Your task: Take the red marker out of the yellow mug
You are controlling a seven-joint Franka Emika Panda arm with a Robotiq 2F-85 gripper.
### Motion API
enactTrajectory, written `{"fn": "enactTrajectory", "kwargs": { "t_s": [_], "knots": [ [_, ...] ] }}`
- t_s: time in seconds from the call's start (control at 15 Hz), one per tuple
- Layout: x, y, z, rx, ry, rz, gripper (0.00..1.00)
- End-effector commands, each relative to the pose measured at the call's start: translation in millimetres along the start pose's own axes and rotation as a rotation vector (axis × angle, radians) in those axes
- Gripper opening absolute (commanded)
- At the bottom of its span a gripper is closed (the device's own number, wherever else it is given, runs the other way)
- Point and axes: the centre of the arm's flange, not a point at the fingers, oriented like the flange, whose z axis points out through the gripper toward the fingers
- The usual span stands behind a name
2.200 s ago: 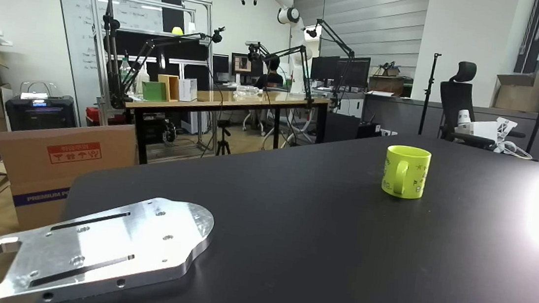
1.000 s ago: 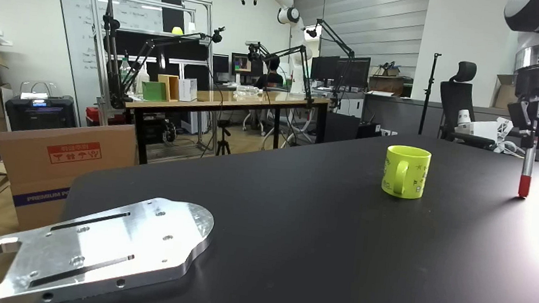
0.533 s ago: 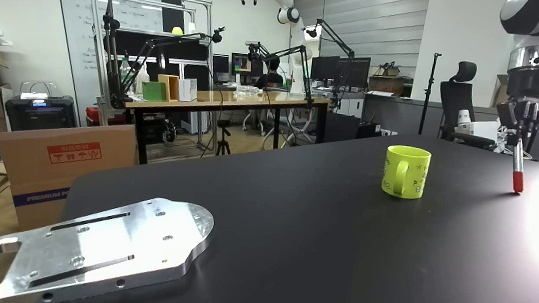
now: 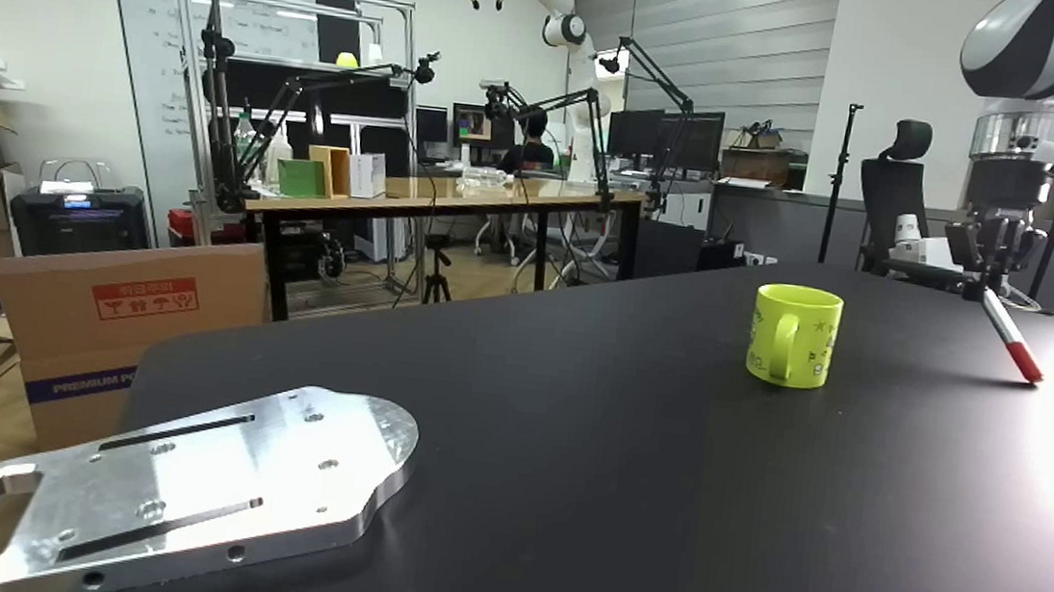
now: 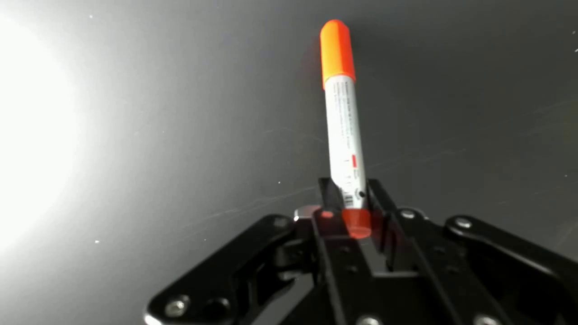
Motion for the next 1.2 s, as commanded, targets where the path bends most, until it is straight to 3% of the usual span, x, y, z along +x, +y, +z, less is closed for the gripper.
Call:
{"fn": "enactTrajectory", "kwargs": {
  "t_s": [0.0,0.73,0.8,0.87,1.13],
  "knots": [
    [-7,-15,15,-0.035,-0.005,0.015,0.05],
    [-23,-38,56,-0.1,-0.044,0.002,0.05],
    [-26,-40,54,-0.096,-0.045,0.003,0.45],
    [-28,-42,51,-0.091,-0.044,-0.002,0.46],
    [-43,-53,20,-0.062,-0.016,-0.022,0.73]
  ]
}}
